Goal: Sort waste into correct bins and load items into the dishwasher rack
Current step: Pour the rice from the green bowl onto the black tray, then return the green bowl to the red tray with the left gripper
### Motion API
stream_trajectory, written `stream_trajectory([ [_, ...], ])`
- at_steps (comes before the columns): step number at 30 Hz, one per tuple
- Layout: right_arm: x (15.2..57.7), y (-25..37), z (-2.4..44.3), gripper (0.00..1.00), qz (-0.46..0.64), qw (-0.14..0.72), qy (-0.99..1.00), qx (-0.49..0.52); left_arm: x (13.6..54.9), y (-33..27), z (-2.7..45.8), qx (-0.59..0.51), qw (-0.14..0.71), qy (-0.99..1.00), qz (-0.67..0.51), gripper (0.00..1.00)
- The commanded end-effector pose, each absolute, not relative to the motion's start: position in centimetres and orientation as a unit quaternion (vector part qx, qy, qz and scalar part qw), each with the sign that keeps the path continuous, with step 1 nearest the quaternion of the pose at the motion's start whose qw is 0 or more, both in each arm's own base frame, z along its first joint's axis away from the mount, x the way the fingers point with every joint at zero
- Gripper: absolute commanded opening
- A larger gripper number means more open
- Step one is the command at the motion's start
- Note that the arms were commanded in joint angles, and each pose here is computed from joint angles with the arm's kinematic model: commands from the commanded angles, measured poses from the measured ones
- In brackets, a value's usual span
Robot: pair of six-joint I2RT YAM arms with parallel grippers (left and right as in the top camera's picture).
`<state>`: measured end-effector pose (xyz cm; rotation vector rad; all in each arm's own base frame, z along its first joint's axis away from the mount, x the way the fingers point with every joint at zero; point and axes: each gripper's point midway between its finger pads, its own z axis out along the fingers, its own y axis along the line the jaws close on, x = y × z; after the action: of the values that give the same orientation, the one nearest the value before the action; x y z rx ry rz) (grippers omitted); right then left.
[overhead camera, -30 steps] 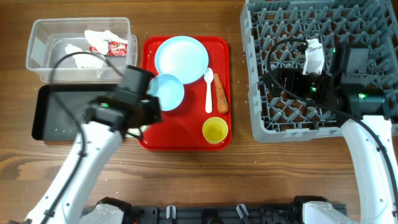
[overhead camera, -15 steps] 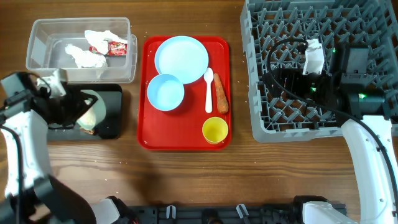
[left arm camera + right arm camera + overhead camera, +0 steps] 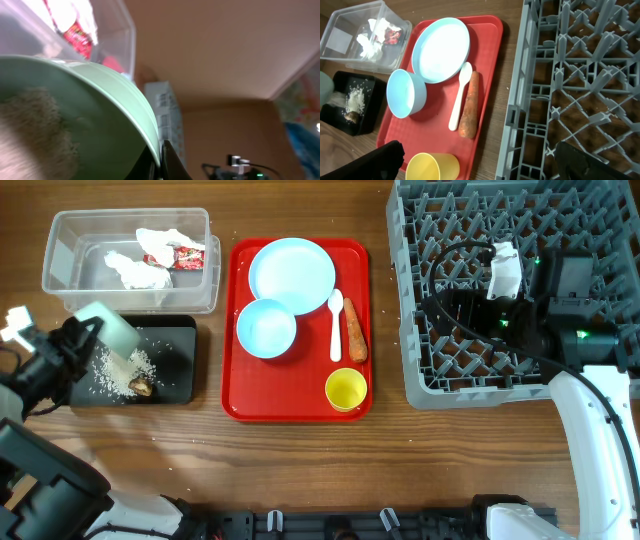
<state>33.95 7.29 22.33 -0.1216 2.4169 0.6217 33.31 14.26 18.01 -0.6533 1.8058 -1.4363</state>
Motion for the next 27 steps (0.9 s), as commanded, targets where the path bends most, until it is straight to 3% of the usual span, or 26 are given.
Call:
stream_trajectory([
  [1, 34.3, 7.6, 22.9, 1.00, 0.244, 0.320, 0.914, -0.049, 32.4, 15.9, 20.4, -0.252, 0.392, 0.659, -0.591, 0.04],
  [27, 34.1, 7.6, 22.8, 1.00, 0.245, 0.315, 0.916, -0.047, 32.6, 17.2, 18.6, -0.402, 0.282, 0.629, -0.602, 0.04],
])
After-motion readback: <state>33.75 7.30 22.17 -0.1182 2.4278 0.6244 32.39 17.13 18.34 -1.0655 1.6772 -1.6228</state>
